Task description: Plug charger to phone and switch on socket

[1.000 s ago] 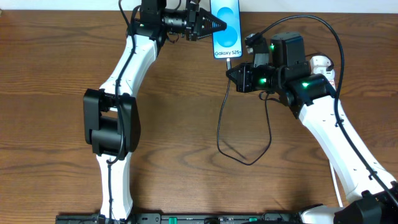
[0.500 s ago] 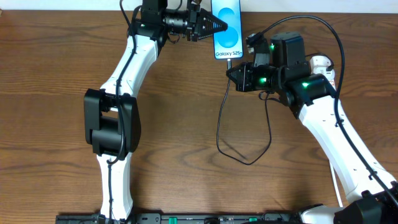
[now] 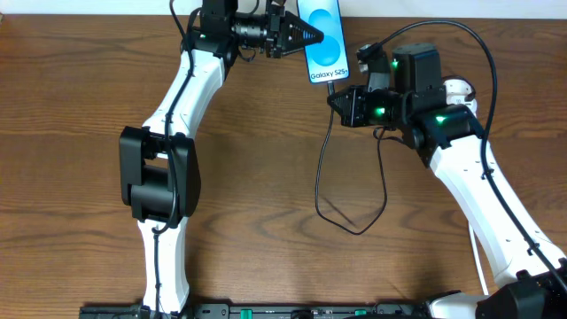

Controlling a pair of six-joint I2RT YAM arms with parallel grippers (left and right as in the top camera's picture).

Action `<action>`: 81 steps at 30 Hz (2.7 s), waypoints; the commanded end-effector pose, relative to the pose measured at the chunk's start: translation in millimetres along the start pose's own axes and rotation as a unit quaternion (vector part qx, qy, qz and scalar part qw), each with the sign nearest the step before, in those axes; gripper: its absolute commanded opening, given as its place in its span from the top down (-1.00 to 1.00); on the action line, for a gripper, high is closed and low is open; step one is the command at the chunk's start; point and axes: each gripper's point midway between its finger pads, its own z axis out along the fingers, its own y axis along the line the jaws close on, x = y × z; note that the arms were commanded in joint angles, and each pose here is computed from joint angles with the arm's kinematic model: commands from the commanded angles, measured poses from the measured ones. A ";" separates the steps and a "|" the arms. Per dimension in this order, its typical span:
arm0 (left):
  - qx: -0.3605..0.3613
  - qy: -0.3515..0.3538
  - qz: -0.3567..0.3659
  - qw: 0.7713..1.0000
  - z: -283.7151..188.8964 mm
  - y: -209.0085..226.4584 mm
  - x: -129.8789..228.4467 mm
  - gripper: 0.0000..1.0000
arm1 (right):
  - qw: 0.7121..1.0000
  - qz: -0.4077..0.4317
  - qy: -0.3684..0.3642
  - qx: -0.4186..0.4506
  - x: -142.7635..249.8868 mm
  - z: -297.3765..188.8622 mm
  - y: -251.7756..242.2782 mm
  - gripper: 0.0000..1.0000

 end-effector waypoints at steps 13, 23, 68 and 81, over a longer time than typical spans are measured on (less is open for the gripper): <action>0.030 0.038 0.019 0.999 2.8 -31.4 12.3 0.86 | 0.998 -0.034 -0.044 0.005 -27.7 -9.4 3.2 0.47; 0.028 0.033 0.027 0.999 -0.2 -19.0 10.4 0.86 | 1.000 -0.016 -0.009 0.006 -10.3 -8.8 0.5 -0.62; -0.346 0.116 -0.125 0.923 -8.4 155.6 146.0 0.85 | 0.988 0.050 0.091 0.111 45.2 -19.4 -42.3 -0.98; -0.371 0.144 -0.167 0.902 -8.1 179.8 170.1 0.85 | 0.986 0.060 0.107 0.115 53.7 -21.4 -43.2 -0.98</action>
